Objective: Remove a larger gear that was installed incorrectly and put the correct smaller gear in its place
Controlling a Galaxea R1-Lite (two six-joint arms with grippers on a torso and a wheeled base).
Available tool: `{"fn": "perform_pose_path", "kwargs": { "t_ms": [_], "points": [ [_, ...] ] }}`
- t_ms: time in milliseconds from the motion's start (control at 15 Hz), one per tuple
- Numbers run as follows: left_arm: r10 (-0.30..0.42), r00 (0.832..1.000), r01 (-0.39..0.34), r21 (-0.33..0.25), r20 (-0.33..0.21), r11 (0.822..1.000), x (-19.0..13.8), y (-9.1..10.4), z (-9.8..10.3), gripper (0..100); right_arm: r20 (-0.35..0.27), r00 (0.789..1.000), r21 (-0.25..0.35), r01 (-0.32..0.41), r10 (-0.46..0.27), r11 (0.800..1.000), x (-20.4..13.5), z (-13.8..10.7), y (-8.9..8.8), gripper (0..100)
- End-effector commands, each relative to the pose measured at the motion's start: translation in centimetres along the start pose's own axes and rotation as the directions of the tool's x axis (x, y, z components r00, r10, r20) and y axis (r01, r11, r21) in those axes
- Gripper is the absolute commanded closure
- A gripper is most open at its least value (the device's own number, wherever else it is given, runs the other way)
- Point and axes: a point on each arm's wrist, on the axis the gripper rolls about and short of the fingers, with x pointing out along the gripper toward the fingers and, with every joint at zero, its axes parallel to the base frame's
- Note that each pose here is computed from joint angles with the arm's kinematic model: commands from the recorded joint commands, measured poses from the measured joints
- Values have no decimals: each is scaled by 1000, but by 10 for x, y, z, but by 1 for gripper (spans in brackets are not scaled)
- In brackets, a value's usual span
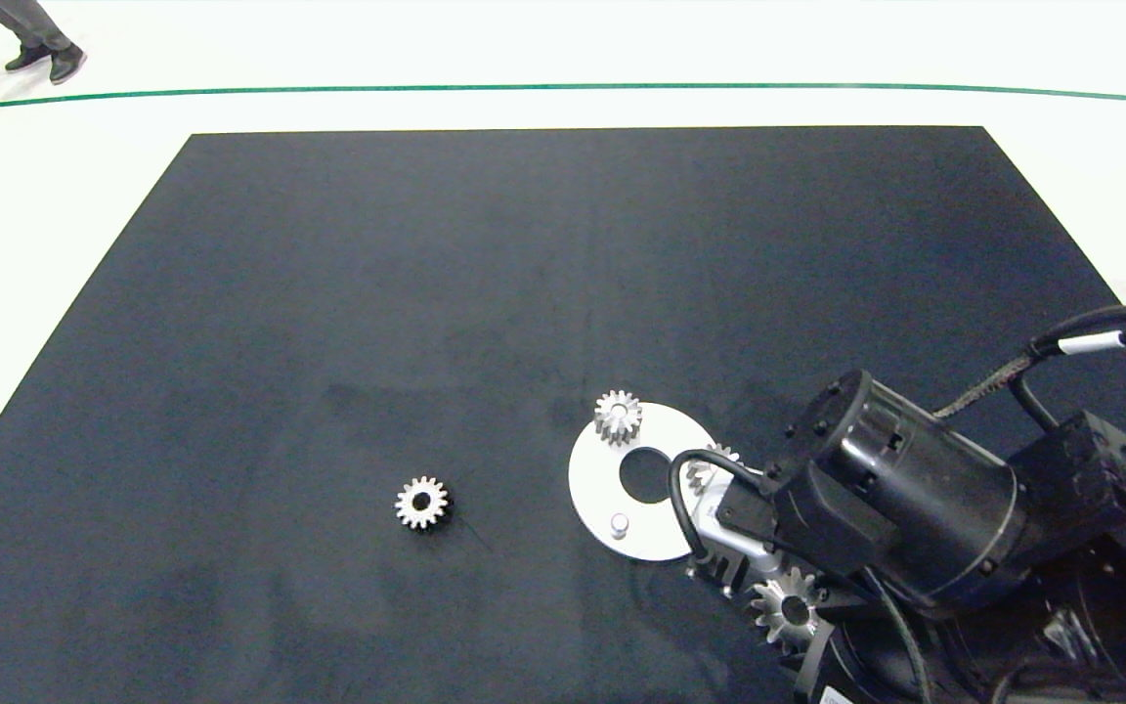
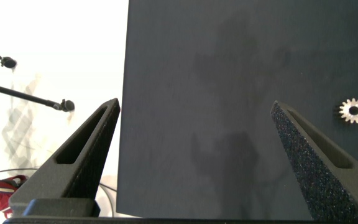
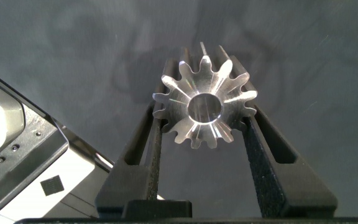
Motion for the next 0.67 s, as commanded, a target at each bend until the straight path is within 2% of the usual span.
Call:
{"fn": "perform_pose_path", "kwargs": {
  "t_ms": [67,200,667],
  "points": [
    [2,1000,-2,2,-3,1000,-1,0,-1,0,4,1000,47,5,-6,999,3,-28,3,100],
    [0,1000,0,1,-4,1000,0,0,0,0,2,1000,97,7,-7,995,6,-34,5,100],
    [2,1000,-2,2,4,1000,-3,0,-1,0,31,996,161,82,-88,983,24,-49,2,100]
  ]
}}
